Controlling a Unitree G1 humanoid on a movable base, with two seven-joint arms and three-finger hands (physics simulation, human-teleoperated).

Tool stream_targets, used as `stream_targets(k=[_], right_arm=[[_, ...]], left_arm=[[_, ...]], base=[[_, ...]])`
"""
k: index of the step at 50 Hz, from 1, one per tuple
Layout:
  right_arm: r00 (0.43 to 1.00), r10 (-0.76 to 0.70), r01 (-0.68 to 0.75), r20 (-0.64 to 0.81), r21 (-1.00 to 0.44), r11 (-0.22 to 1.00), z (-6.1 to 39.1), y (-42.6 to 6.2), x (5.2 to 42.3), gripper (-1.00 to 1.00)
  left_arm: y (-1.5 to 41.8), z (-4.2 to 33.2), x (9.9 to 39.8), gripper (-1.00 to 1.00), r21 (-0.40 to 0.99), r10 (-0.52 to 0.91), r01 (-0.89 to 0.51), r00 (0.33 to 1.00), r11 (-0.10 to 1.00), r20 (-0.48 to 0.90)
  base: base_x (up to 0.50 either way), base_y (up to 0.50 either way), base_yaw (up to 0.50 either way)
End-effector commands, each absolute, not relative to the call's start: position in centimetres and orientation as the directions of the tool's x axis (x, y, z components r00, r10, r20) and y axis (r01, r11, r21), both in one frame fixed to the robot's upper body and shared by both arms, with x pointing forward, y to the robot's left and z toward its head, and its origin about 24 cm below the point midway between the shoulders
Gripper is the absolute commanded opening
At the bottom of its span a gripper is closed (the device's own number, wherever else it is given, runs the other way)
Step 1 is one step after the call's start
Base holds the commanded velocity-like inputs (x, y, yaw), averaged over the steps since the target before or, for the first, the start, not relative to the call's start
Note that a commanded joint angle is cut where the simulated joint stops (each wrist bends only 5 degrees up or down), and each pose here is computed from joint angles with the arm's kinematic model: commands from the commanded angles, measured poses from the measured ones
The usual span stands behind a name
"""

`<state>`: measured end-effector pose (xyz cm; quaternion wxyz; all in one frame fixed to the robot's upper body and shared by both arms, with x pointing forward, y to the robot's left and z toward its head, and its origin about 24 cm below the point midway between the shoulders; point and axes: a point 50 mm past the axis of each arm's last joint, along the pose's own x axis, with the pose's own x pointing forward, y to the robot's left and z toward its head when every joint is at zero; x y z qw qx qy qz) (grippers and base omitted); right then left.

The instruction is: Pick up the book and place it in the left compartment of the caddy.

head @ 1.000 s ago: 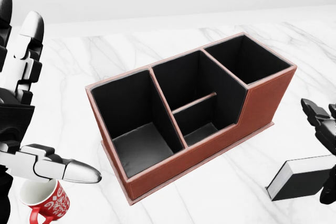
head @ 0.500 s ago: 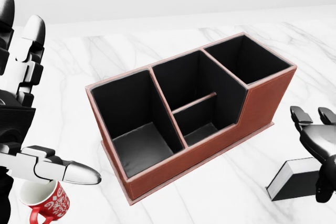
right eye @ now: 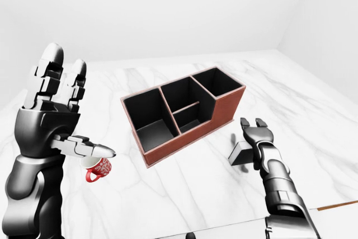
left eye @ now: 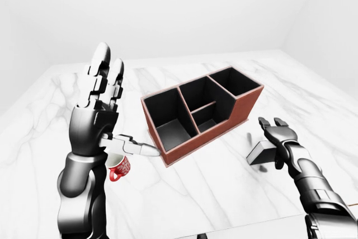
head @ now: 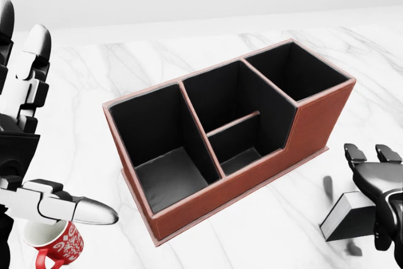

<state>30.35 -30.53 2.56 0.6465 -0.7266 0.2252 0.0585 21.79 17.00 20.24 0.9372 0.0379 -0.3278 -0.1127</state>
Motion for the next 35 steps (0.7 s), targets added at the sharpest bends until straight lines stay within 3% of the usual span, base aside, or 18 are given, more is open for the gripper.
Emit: stream_targets(k=[1, 11, 12, 13, 15, 35], right_arm=[[0.875, -0.286, -0.426, -0.39, -0.902, -0.073, 1.3, -31.3, 30.4, 1.0], [0.862, -0.298, -0.445, -0.409, -0.894, -0.059, 0.6, -31.5, 30.2, 0.95], [0.862, -0.298, -0.445, -0.41, -0.894, -0.058, 0.6, -31.5, 30.2, 0.55], [0.86, -0.297, -0.45, -0.415, -0.891, -0.057, 0.5, -31.5, 30.1, -0.41], [0.86, -0.295, -0.45, -0.416, -0.892, -0.053, 0.4, -31.5, 30.1, -1.0], [0.891, -0.255, -0.397, -0.375, -0.917, -0.04, 2.7, -31.2, 30.4, -1.0]], left_arm=[[17.1, 20.2, 21.6, 1.0, 0.142, -0.229, 0.18, 0.762, 0.973, 0.606], [17.0, 20.3, 21.7, 1.0, 0.147, -0.233, 0.181, 0.759, 0.972, 0.608], [17.0, 20.3, 21.7, 1.0, 0.147, -0.234, 0.181, 0.758, 0.972, 0.609], [17.0, 20.4, 21.7, 1.0, 0.148, -0.233, 0.181, 0.757, 0.972, 0.61], [17.0, 20.4, 21.7, 1.0, 0.148, -0.234, 0.181, 0.756, 0.972, 0.611], [16.9, 20.3, 21.7, 1.0, 0.148, -0.235, 0.182, 0.758, 0.972, 0.608]], base=[[0.0, 0.0, 0.0], [0.0, 0.0, 0.0], [0.0, 0.0, 0.0], [0.0, 0.0, 0.0], [0.0, 0.0, 0.0], [0.0, 0.0, 0.0]])
